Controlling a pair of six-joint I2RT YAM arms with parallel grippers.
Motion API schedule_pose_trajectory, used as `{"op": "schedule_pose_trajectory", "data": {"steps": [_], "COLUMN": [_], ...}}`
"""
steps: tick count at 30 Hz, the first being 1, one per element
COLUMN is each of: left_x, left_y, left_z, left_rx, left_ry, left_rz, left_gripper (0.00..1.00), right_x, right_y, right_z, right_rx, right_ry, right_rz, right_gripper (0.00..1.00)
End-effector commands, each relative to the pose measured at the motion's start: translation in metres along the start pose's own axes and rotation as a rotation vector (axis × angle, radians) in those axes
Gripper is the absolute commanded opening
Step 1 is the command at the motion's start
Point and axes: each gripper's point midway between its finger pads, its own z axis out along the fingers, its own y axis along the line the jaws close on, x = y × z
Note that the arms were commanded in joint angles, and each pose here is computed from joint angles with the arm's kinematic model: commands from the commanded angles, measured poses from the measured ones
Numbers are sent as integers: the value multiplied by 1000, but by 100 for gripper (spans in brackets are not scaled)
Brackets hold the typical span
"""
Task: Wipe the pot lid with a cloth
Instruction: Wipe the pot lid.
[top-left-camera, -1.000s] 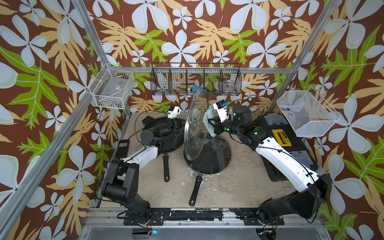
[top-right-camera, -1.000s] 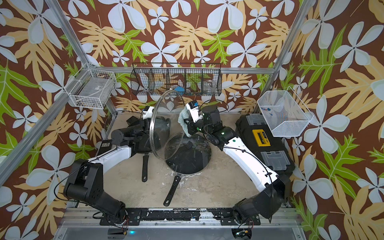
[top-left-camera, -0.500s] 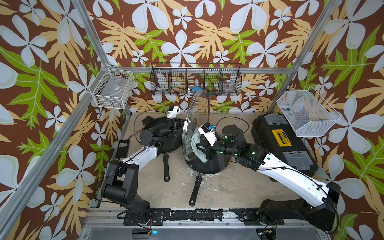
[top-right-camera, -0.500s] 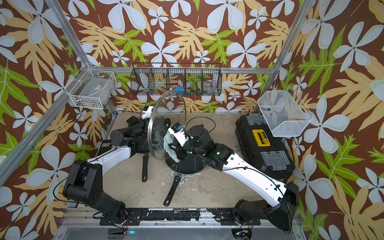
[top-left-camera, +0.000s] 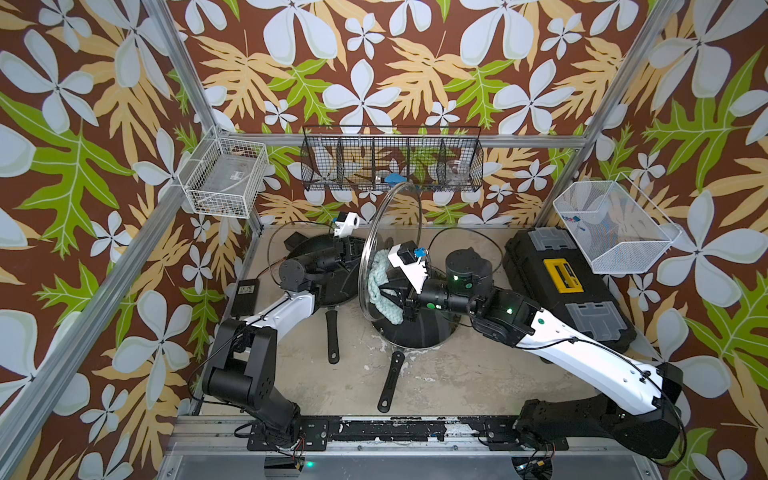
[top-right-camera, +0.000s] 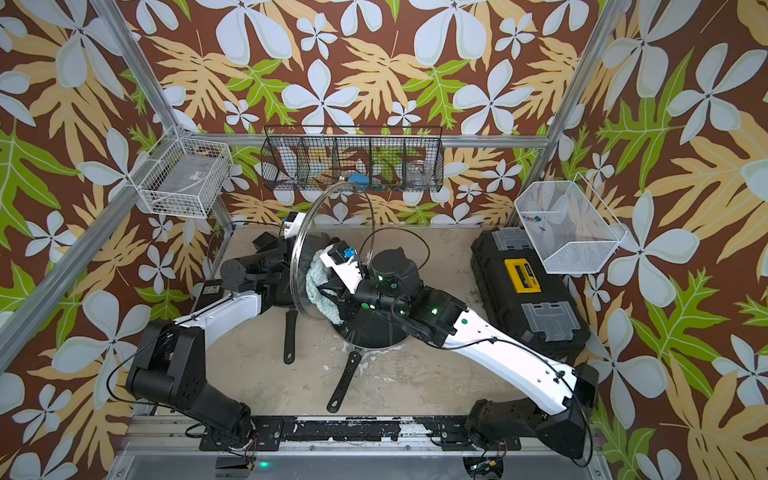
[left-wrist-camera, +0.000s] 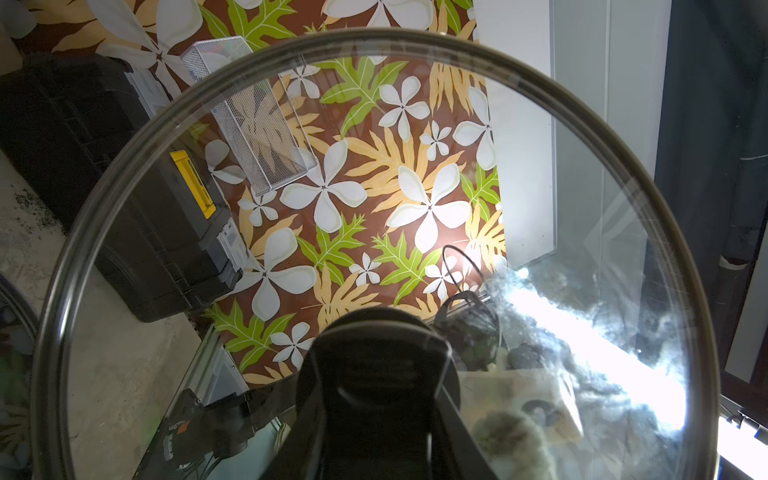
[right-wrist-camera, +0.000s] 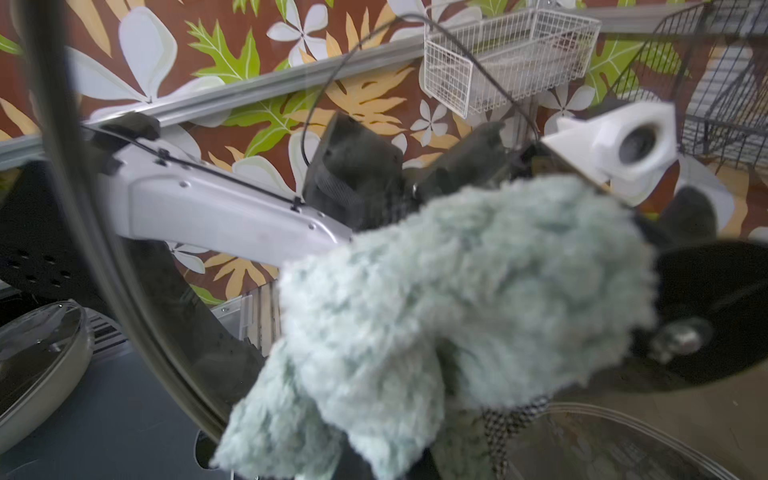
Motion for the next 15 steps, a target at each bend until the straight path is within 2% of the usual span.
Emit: {"op": "schedule_pose_trajectory", "data": {"steps": [1, 5, 8, 15], "left_x": [21, 22, 23, 23], "left_y": [-56, -57, -58, -58], "left_z": [-1, -1, -1, -1], "left_rx": [176, 177, 178, 178], "left_ry": [12, 13, 15, 12], "left_rz": [274, 276, 278, 275], "left_gripper": [0, 0, 0, 0], "right_x": [49, 88, 96, 49], "right_y": [-17, -39, -69, -121], "right_z": [6, 3, -5, -21], "right_rx": [73, 144, 222, 327], "right_ry": [89, 138, 150, 65], "right_rz": [59, 113, 151, 146], "right_gripper": [0, 0, 0, 0]}}
